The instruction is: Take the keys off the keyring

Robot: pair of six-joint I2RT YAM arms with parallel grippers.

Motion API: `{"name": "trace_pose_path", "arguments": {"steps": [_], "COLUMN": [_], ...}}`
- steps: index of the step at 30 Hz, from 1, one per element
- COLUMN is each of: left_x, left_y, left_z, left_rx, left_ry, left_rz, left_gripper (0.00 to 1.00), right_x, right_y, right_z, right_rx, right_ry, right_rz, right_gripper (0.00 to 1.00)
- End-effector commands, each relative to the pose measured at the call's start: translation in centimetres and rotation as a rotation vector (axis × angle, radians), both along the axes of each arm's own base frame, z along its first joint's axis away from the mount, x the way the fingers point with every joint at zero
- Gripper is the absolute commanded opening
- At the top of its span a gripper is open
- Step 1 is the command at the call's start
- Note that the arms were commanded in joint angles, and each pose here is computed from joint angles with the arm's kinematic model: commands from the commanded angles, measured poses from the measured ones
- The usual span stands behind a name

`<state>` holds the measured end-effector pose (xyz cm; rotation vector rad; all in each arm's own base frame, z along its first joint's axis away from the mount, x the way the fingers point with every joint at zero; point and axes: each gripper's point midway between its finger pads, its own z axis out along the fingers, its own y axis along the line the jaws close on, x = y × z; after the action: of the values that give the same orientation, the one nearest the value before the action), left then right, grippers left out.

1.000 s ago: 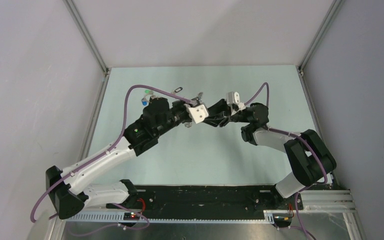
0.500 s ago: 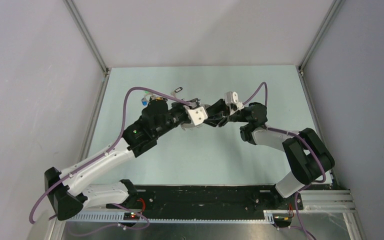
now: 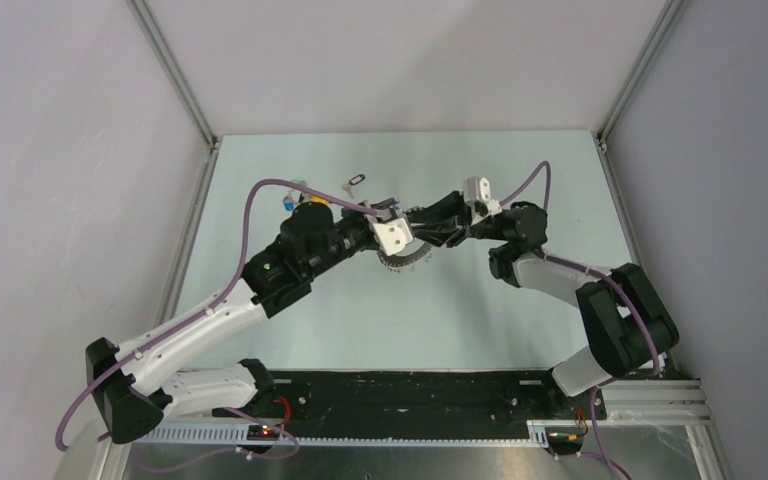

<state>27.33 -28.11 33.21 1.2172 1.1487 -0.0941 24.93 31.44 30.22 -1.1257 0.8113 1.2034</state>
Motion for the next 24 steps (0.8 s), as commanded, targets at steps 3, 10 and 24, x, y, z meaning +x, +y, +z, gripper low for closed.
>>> {"name": "trace_pose_path", "arguments": {"steps": [3, 10, 24], "left_x": [-0.6, -0.5, -2.3], "left_y": [0.0, -0.2, 0.5], "left_z": [3.0, 3.4, 2.8], "left_rx": [-0.082, -0.142, -0.179], "left_ry": [-0.062, -0.006, -0.003], "left_rz": [-0.022, -0.005, -0.054], "left_gripper": [0.00, 0.00, 0.00], "right_x": [-0.4, 0.5, 4.7], "right_y": [-2.2, -2.8, -3.4], "right_z": [3.7, 4.3, 4.6], "right_rx": [0.055, 0.079, 0.019], "right_ry": [-0.095, -0.091, 0.170], "right_rz": [-0.038, -0.083, -0.339], "right_gripper": [0.28, 0.29, 0.35]}}
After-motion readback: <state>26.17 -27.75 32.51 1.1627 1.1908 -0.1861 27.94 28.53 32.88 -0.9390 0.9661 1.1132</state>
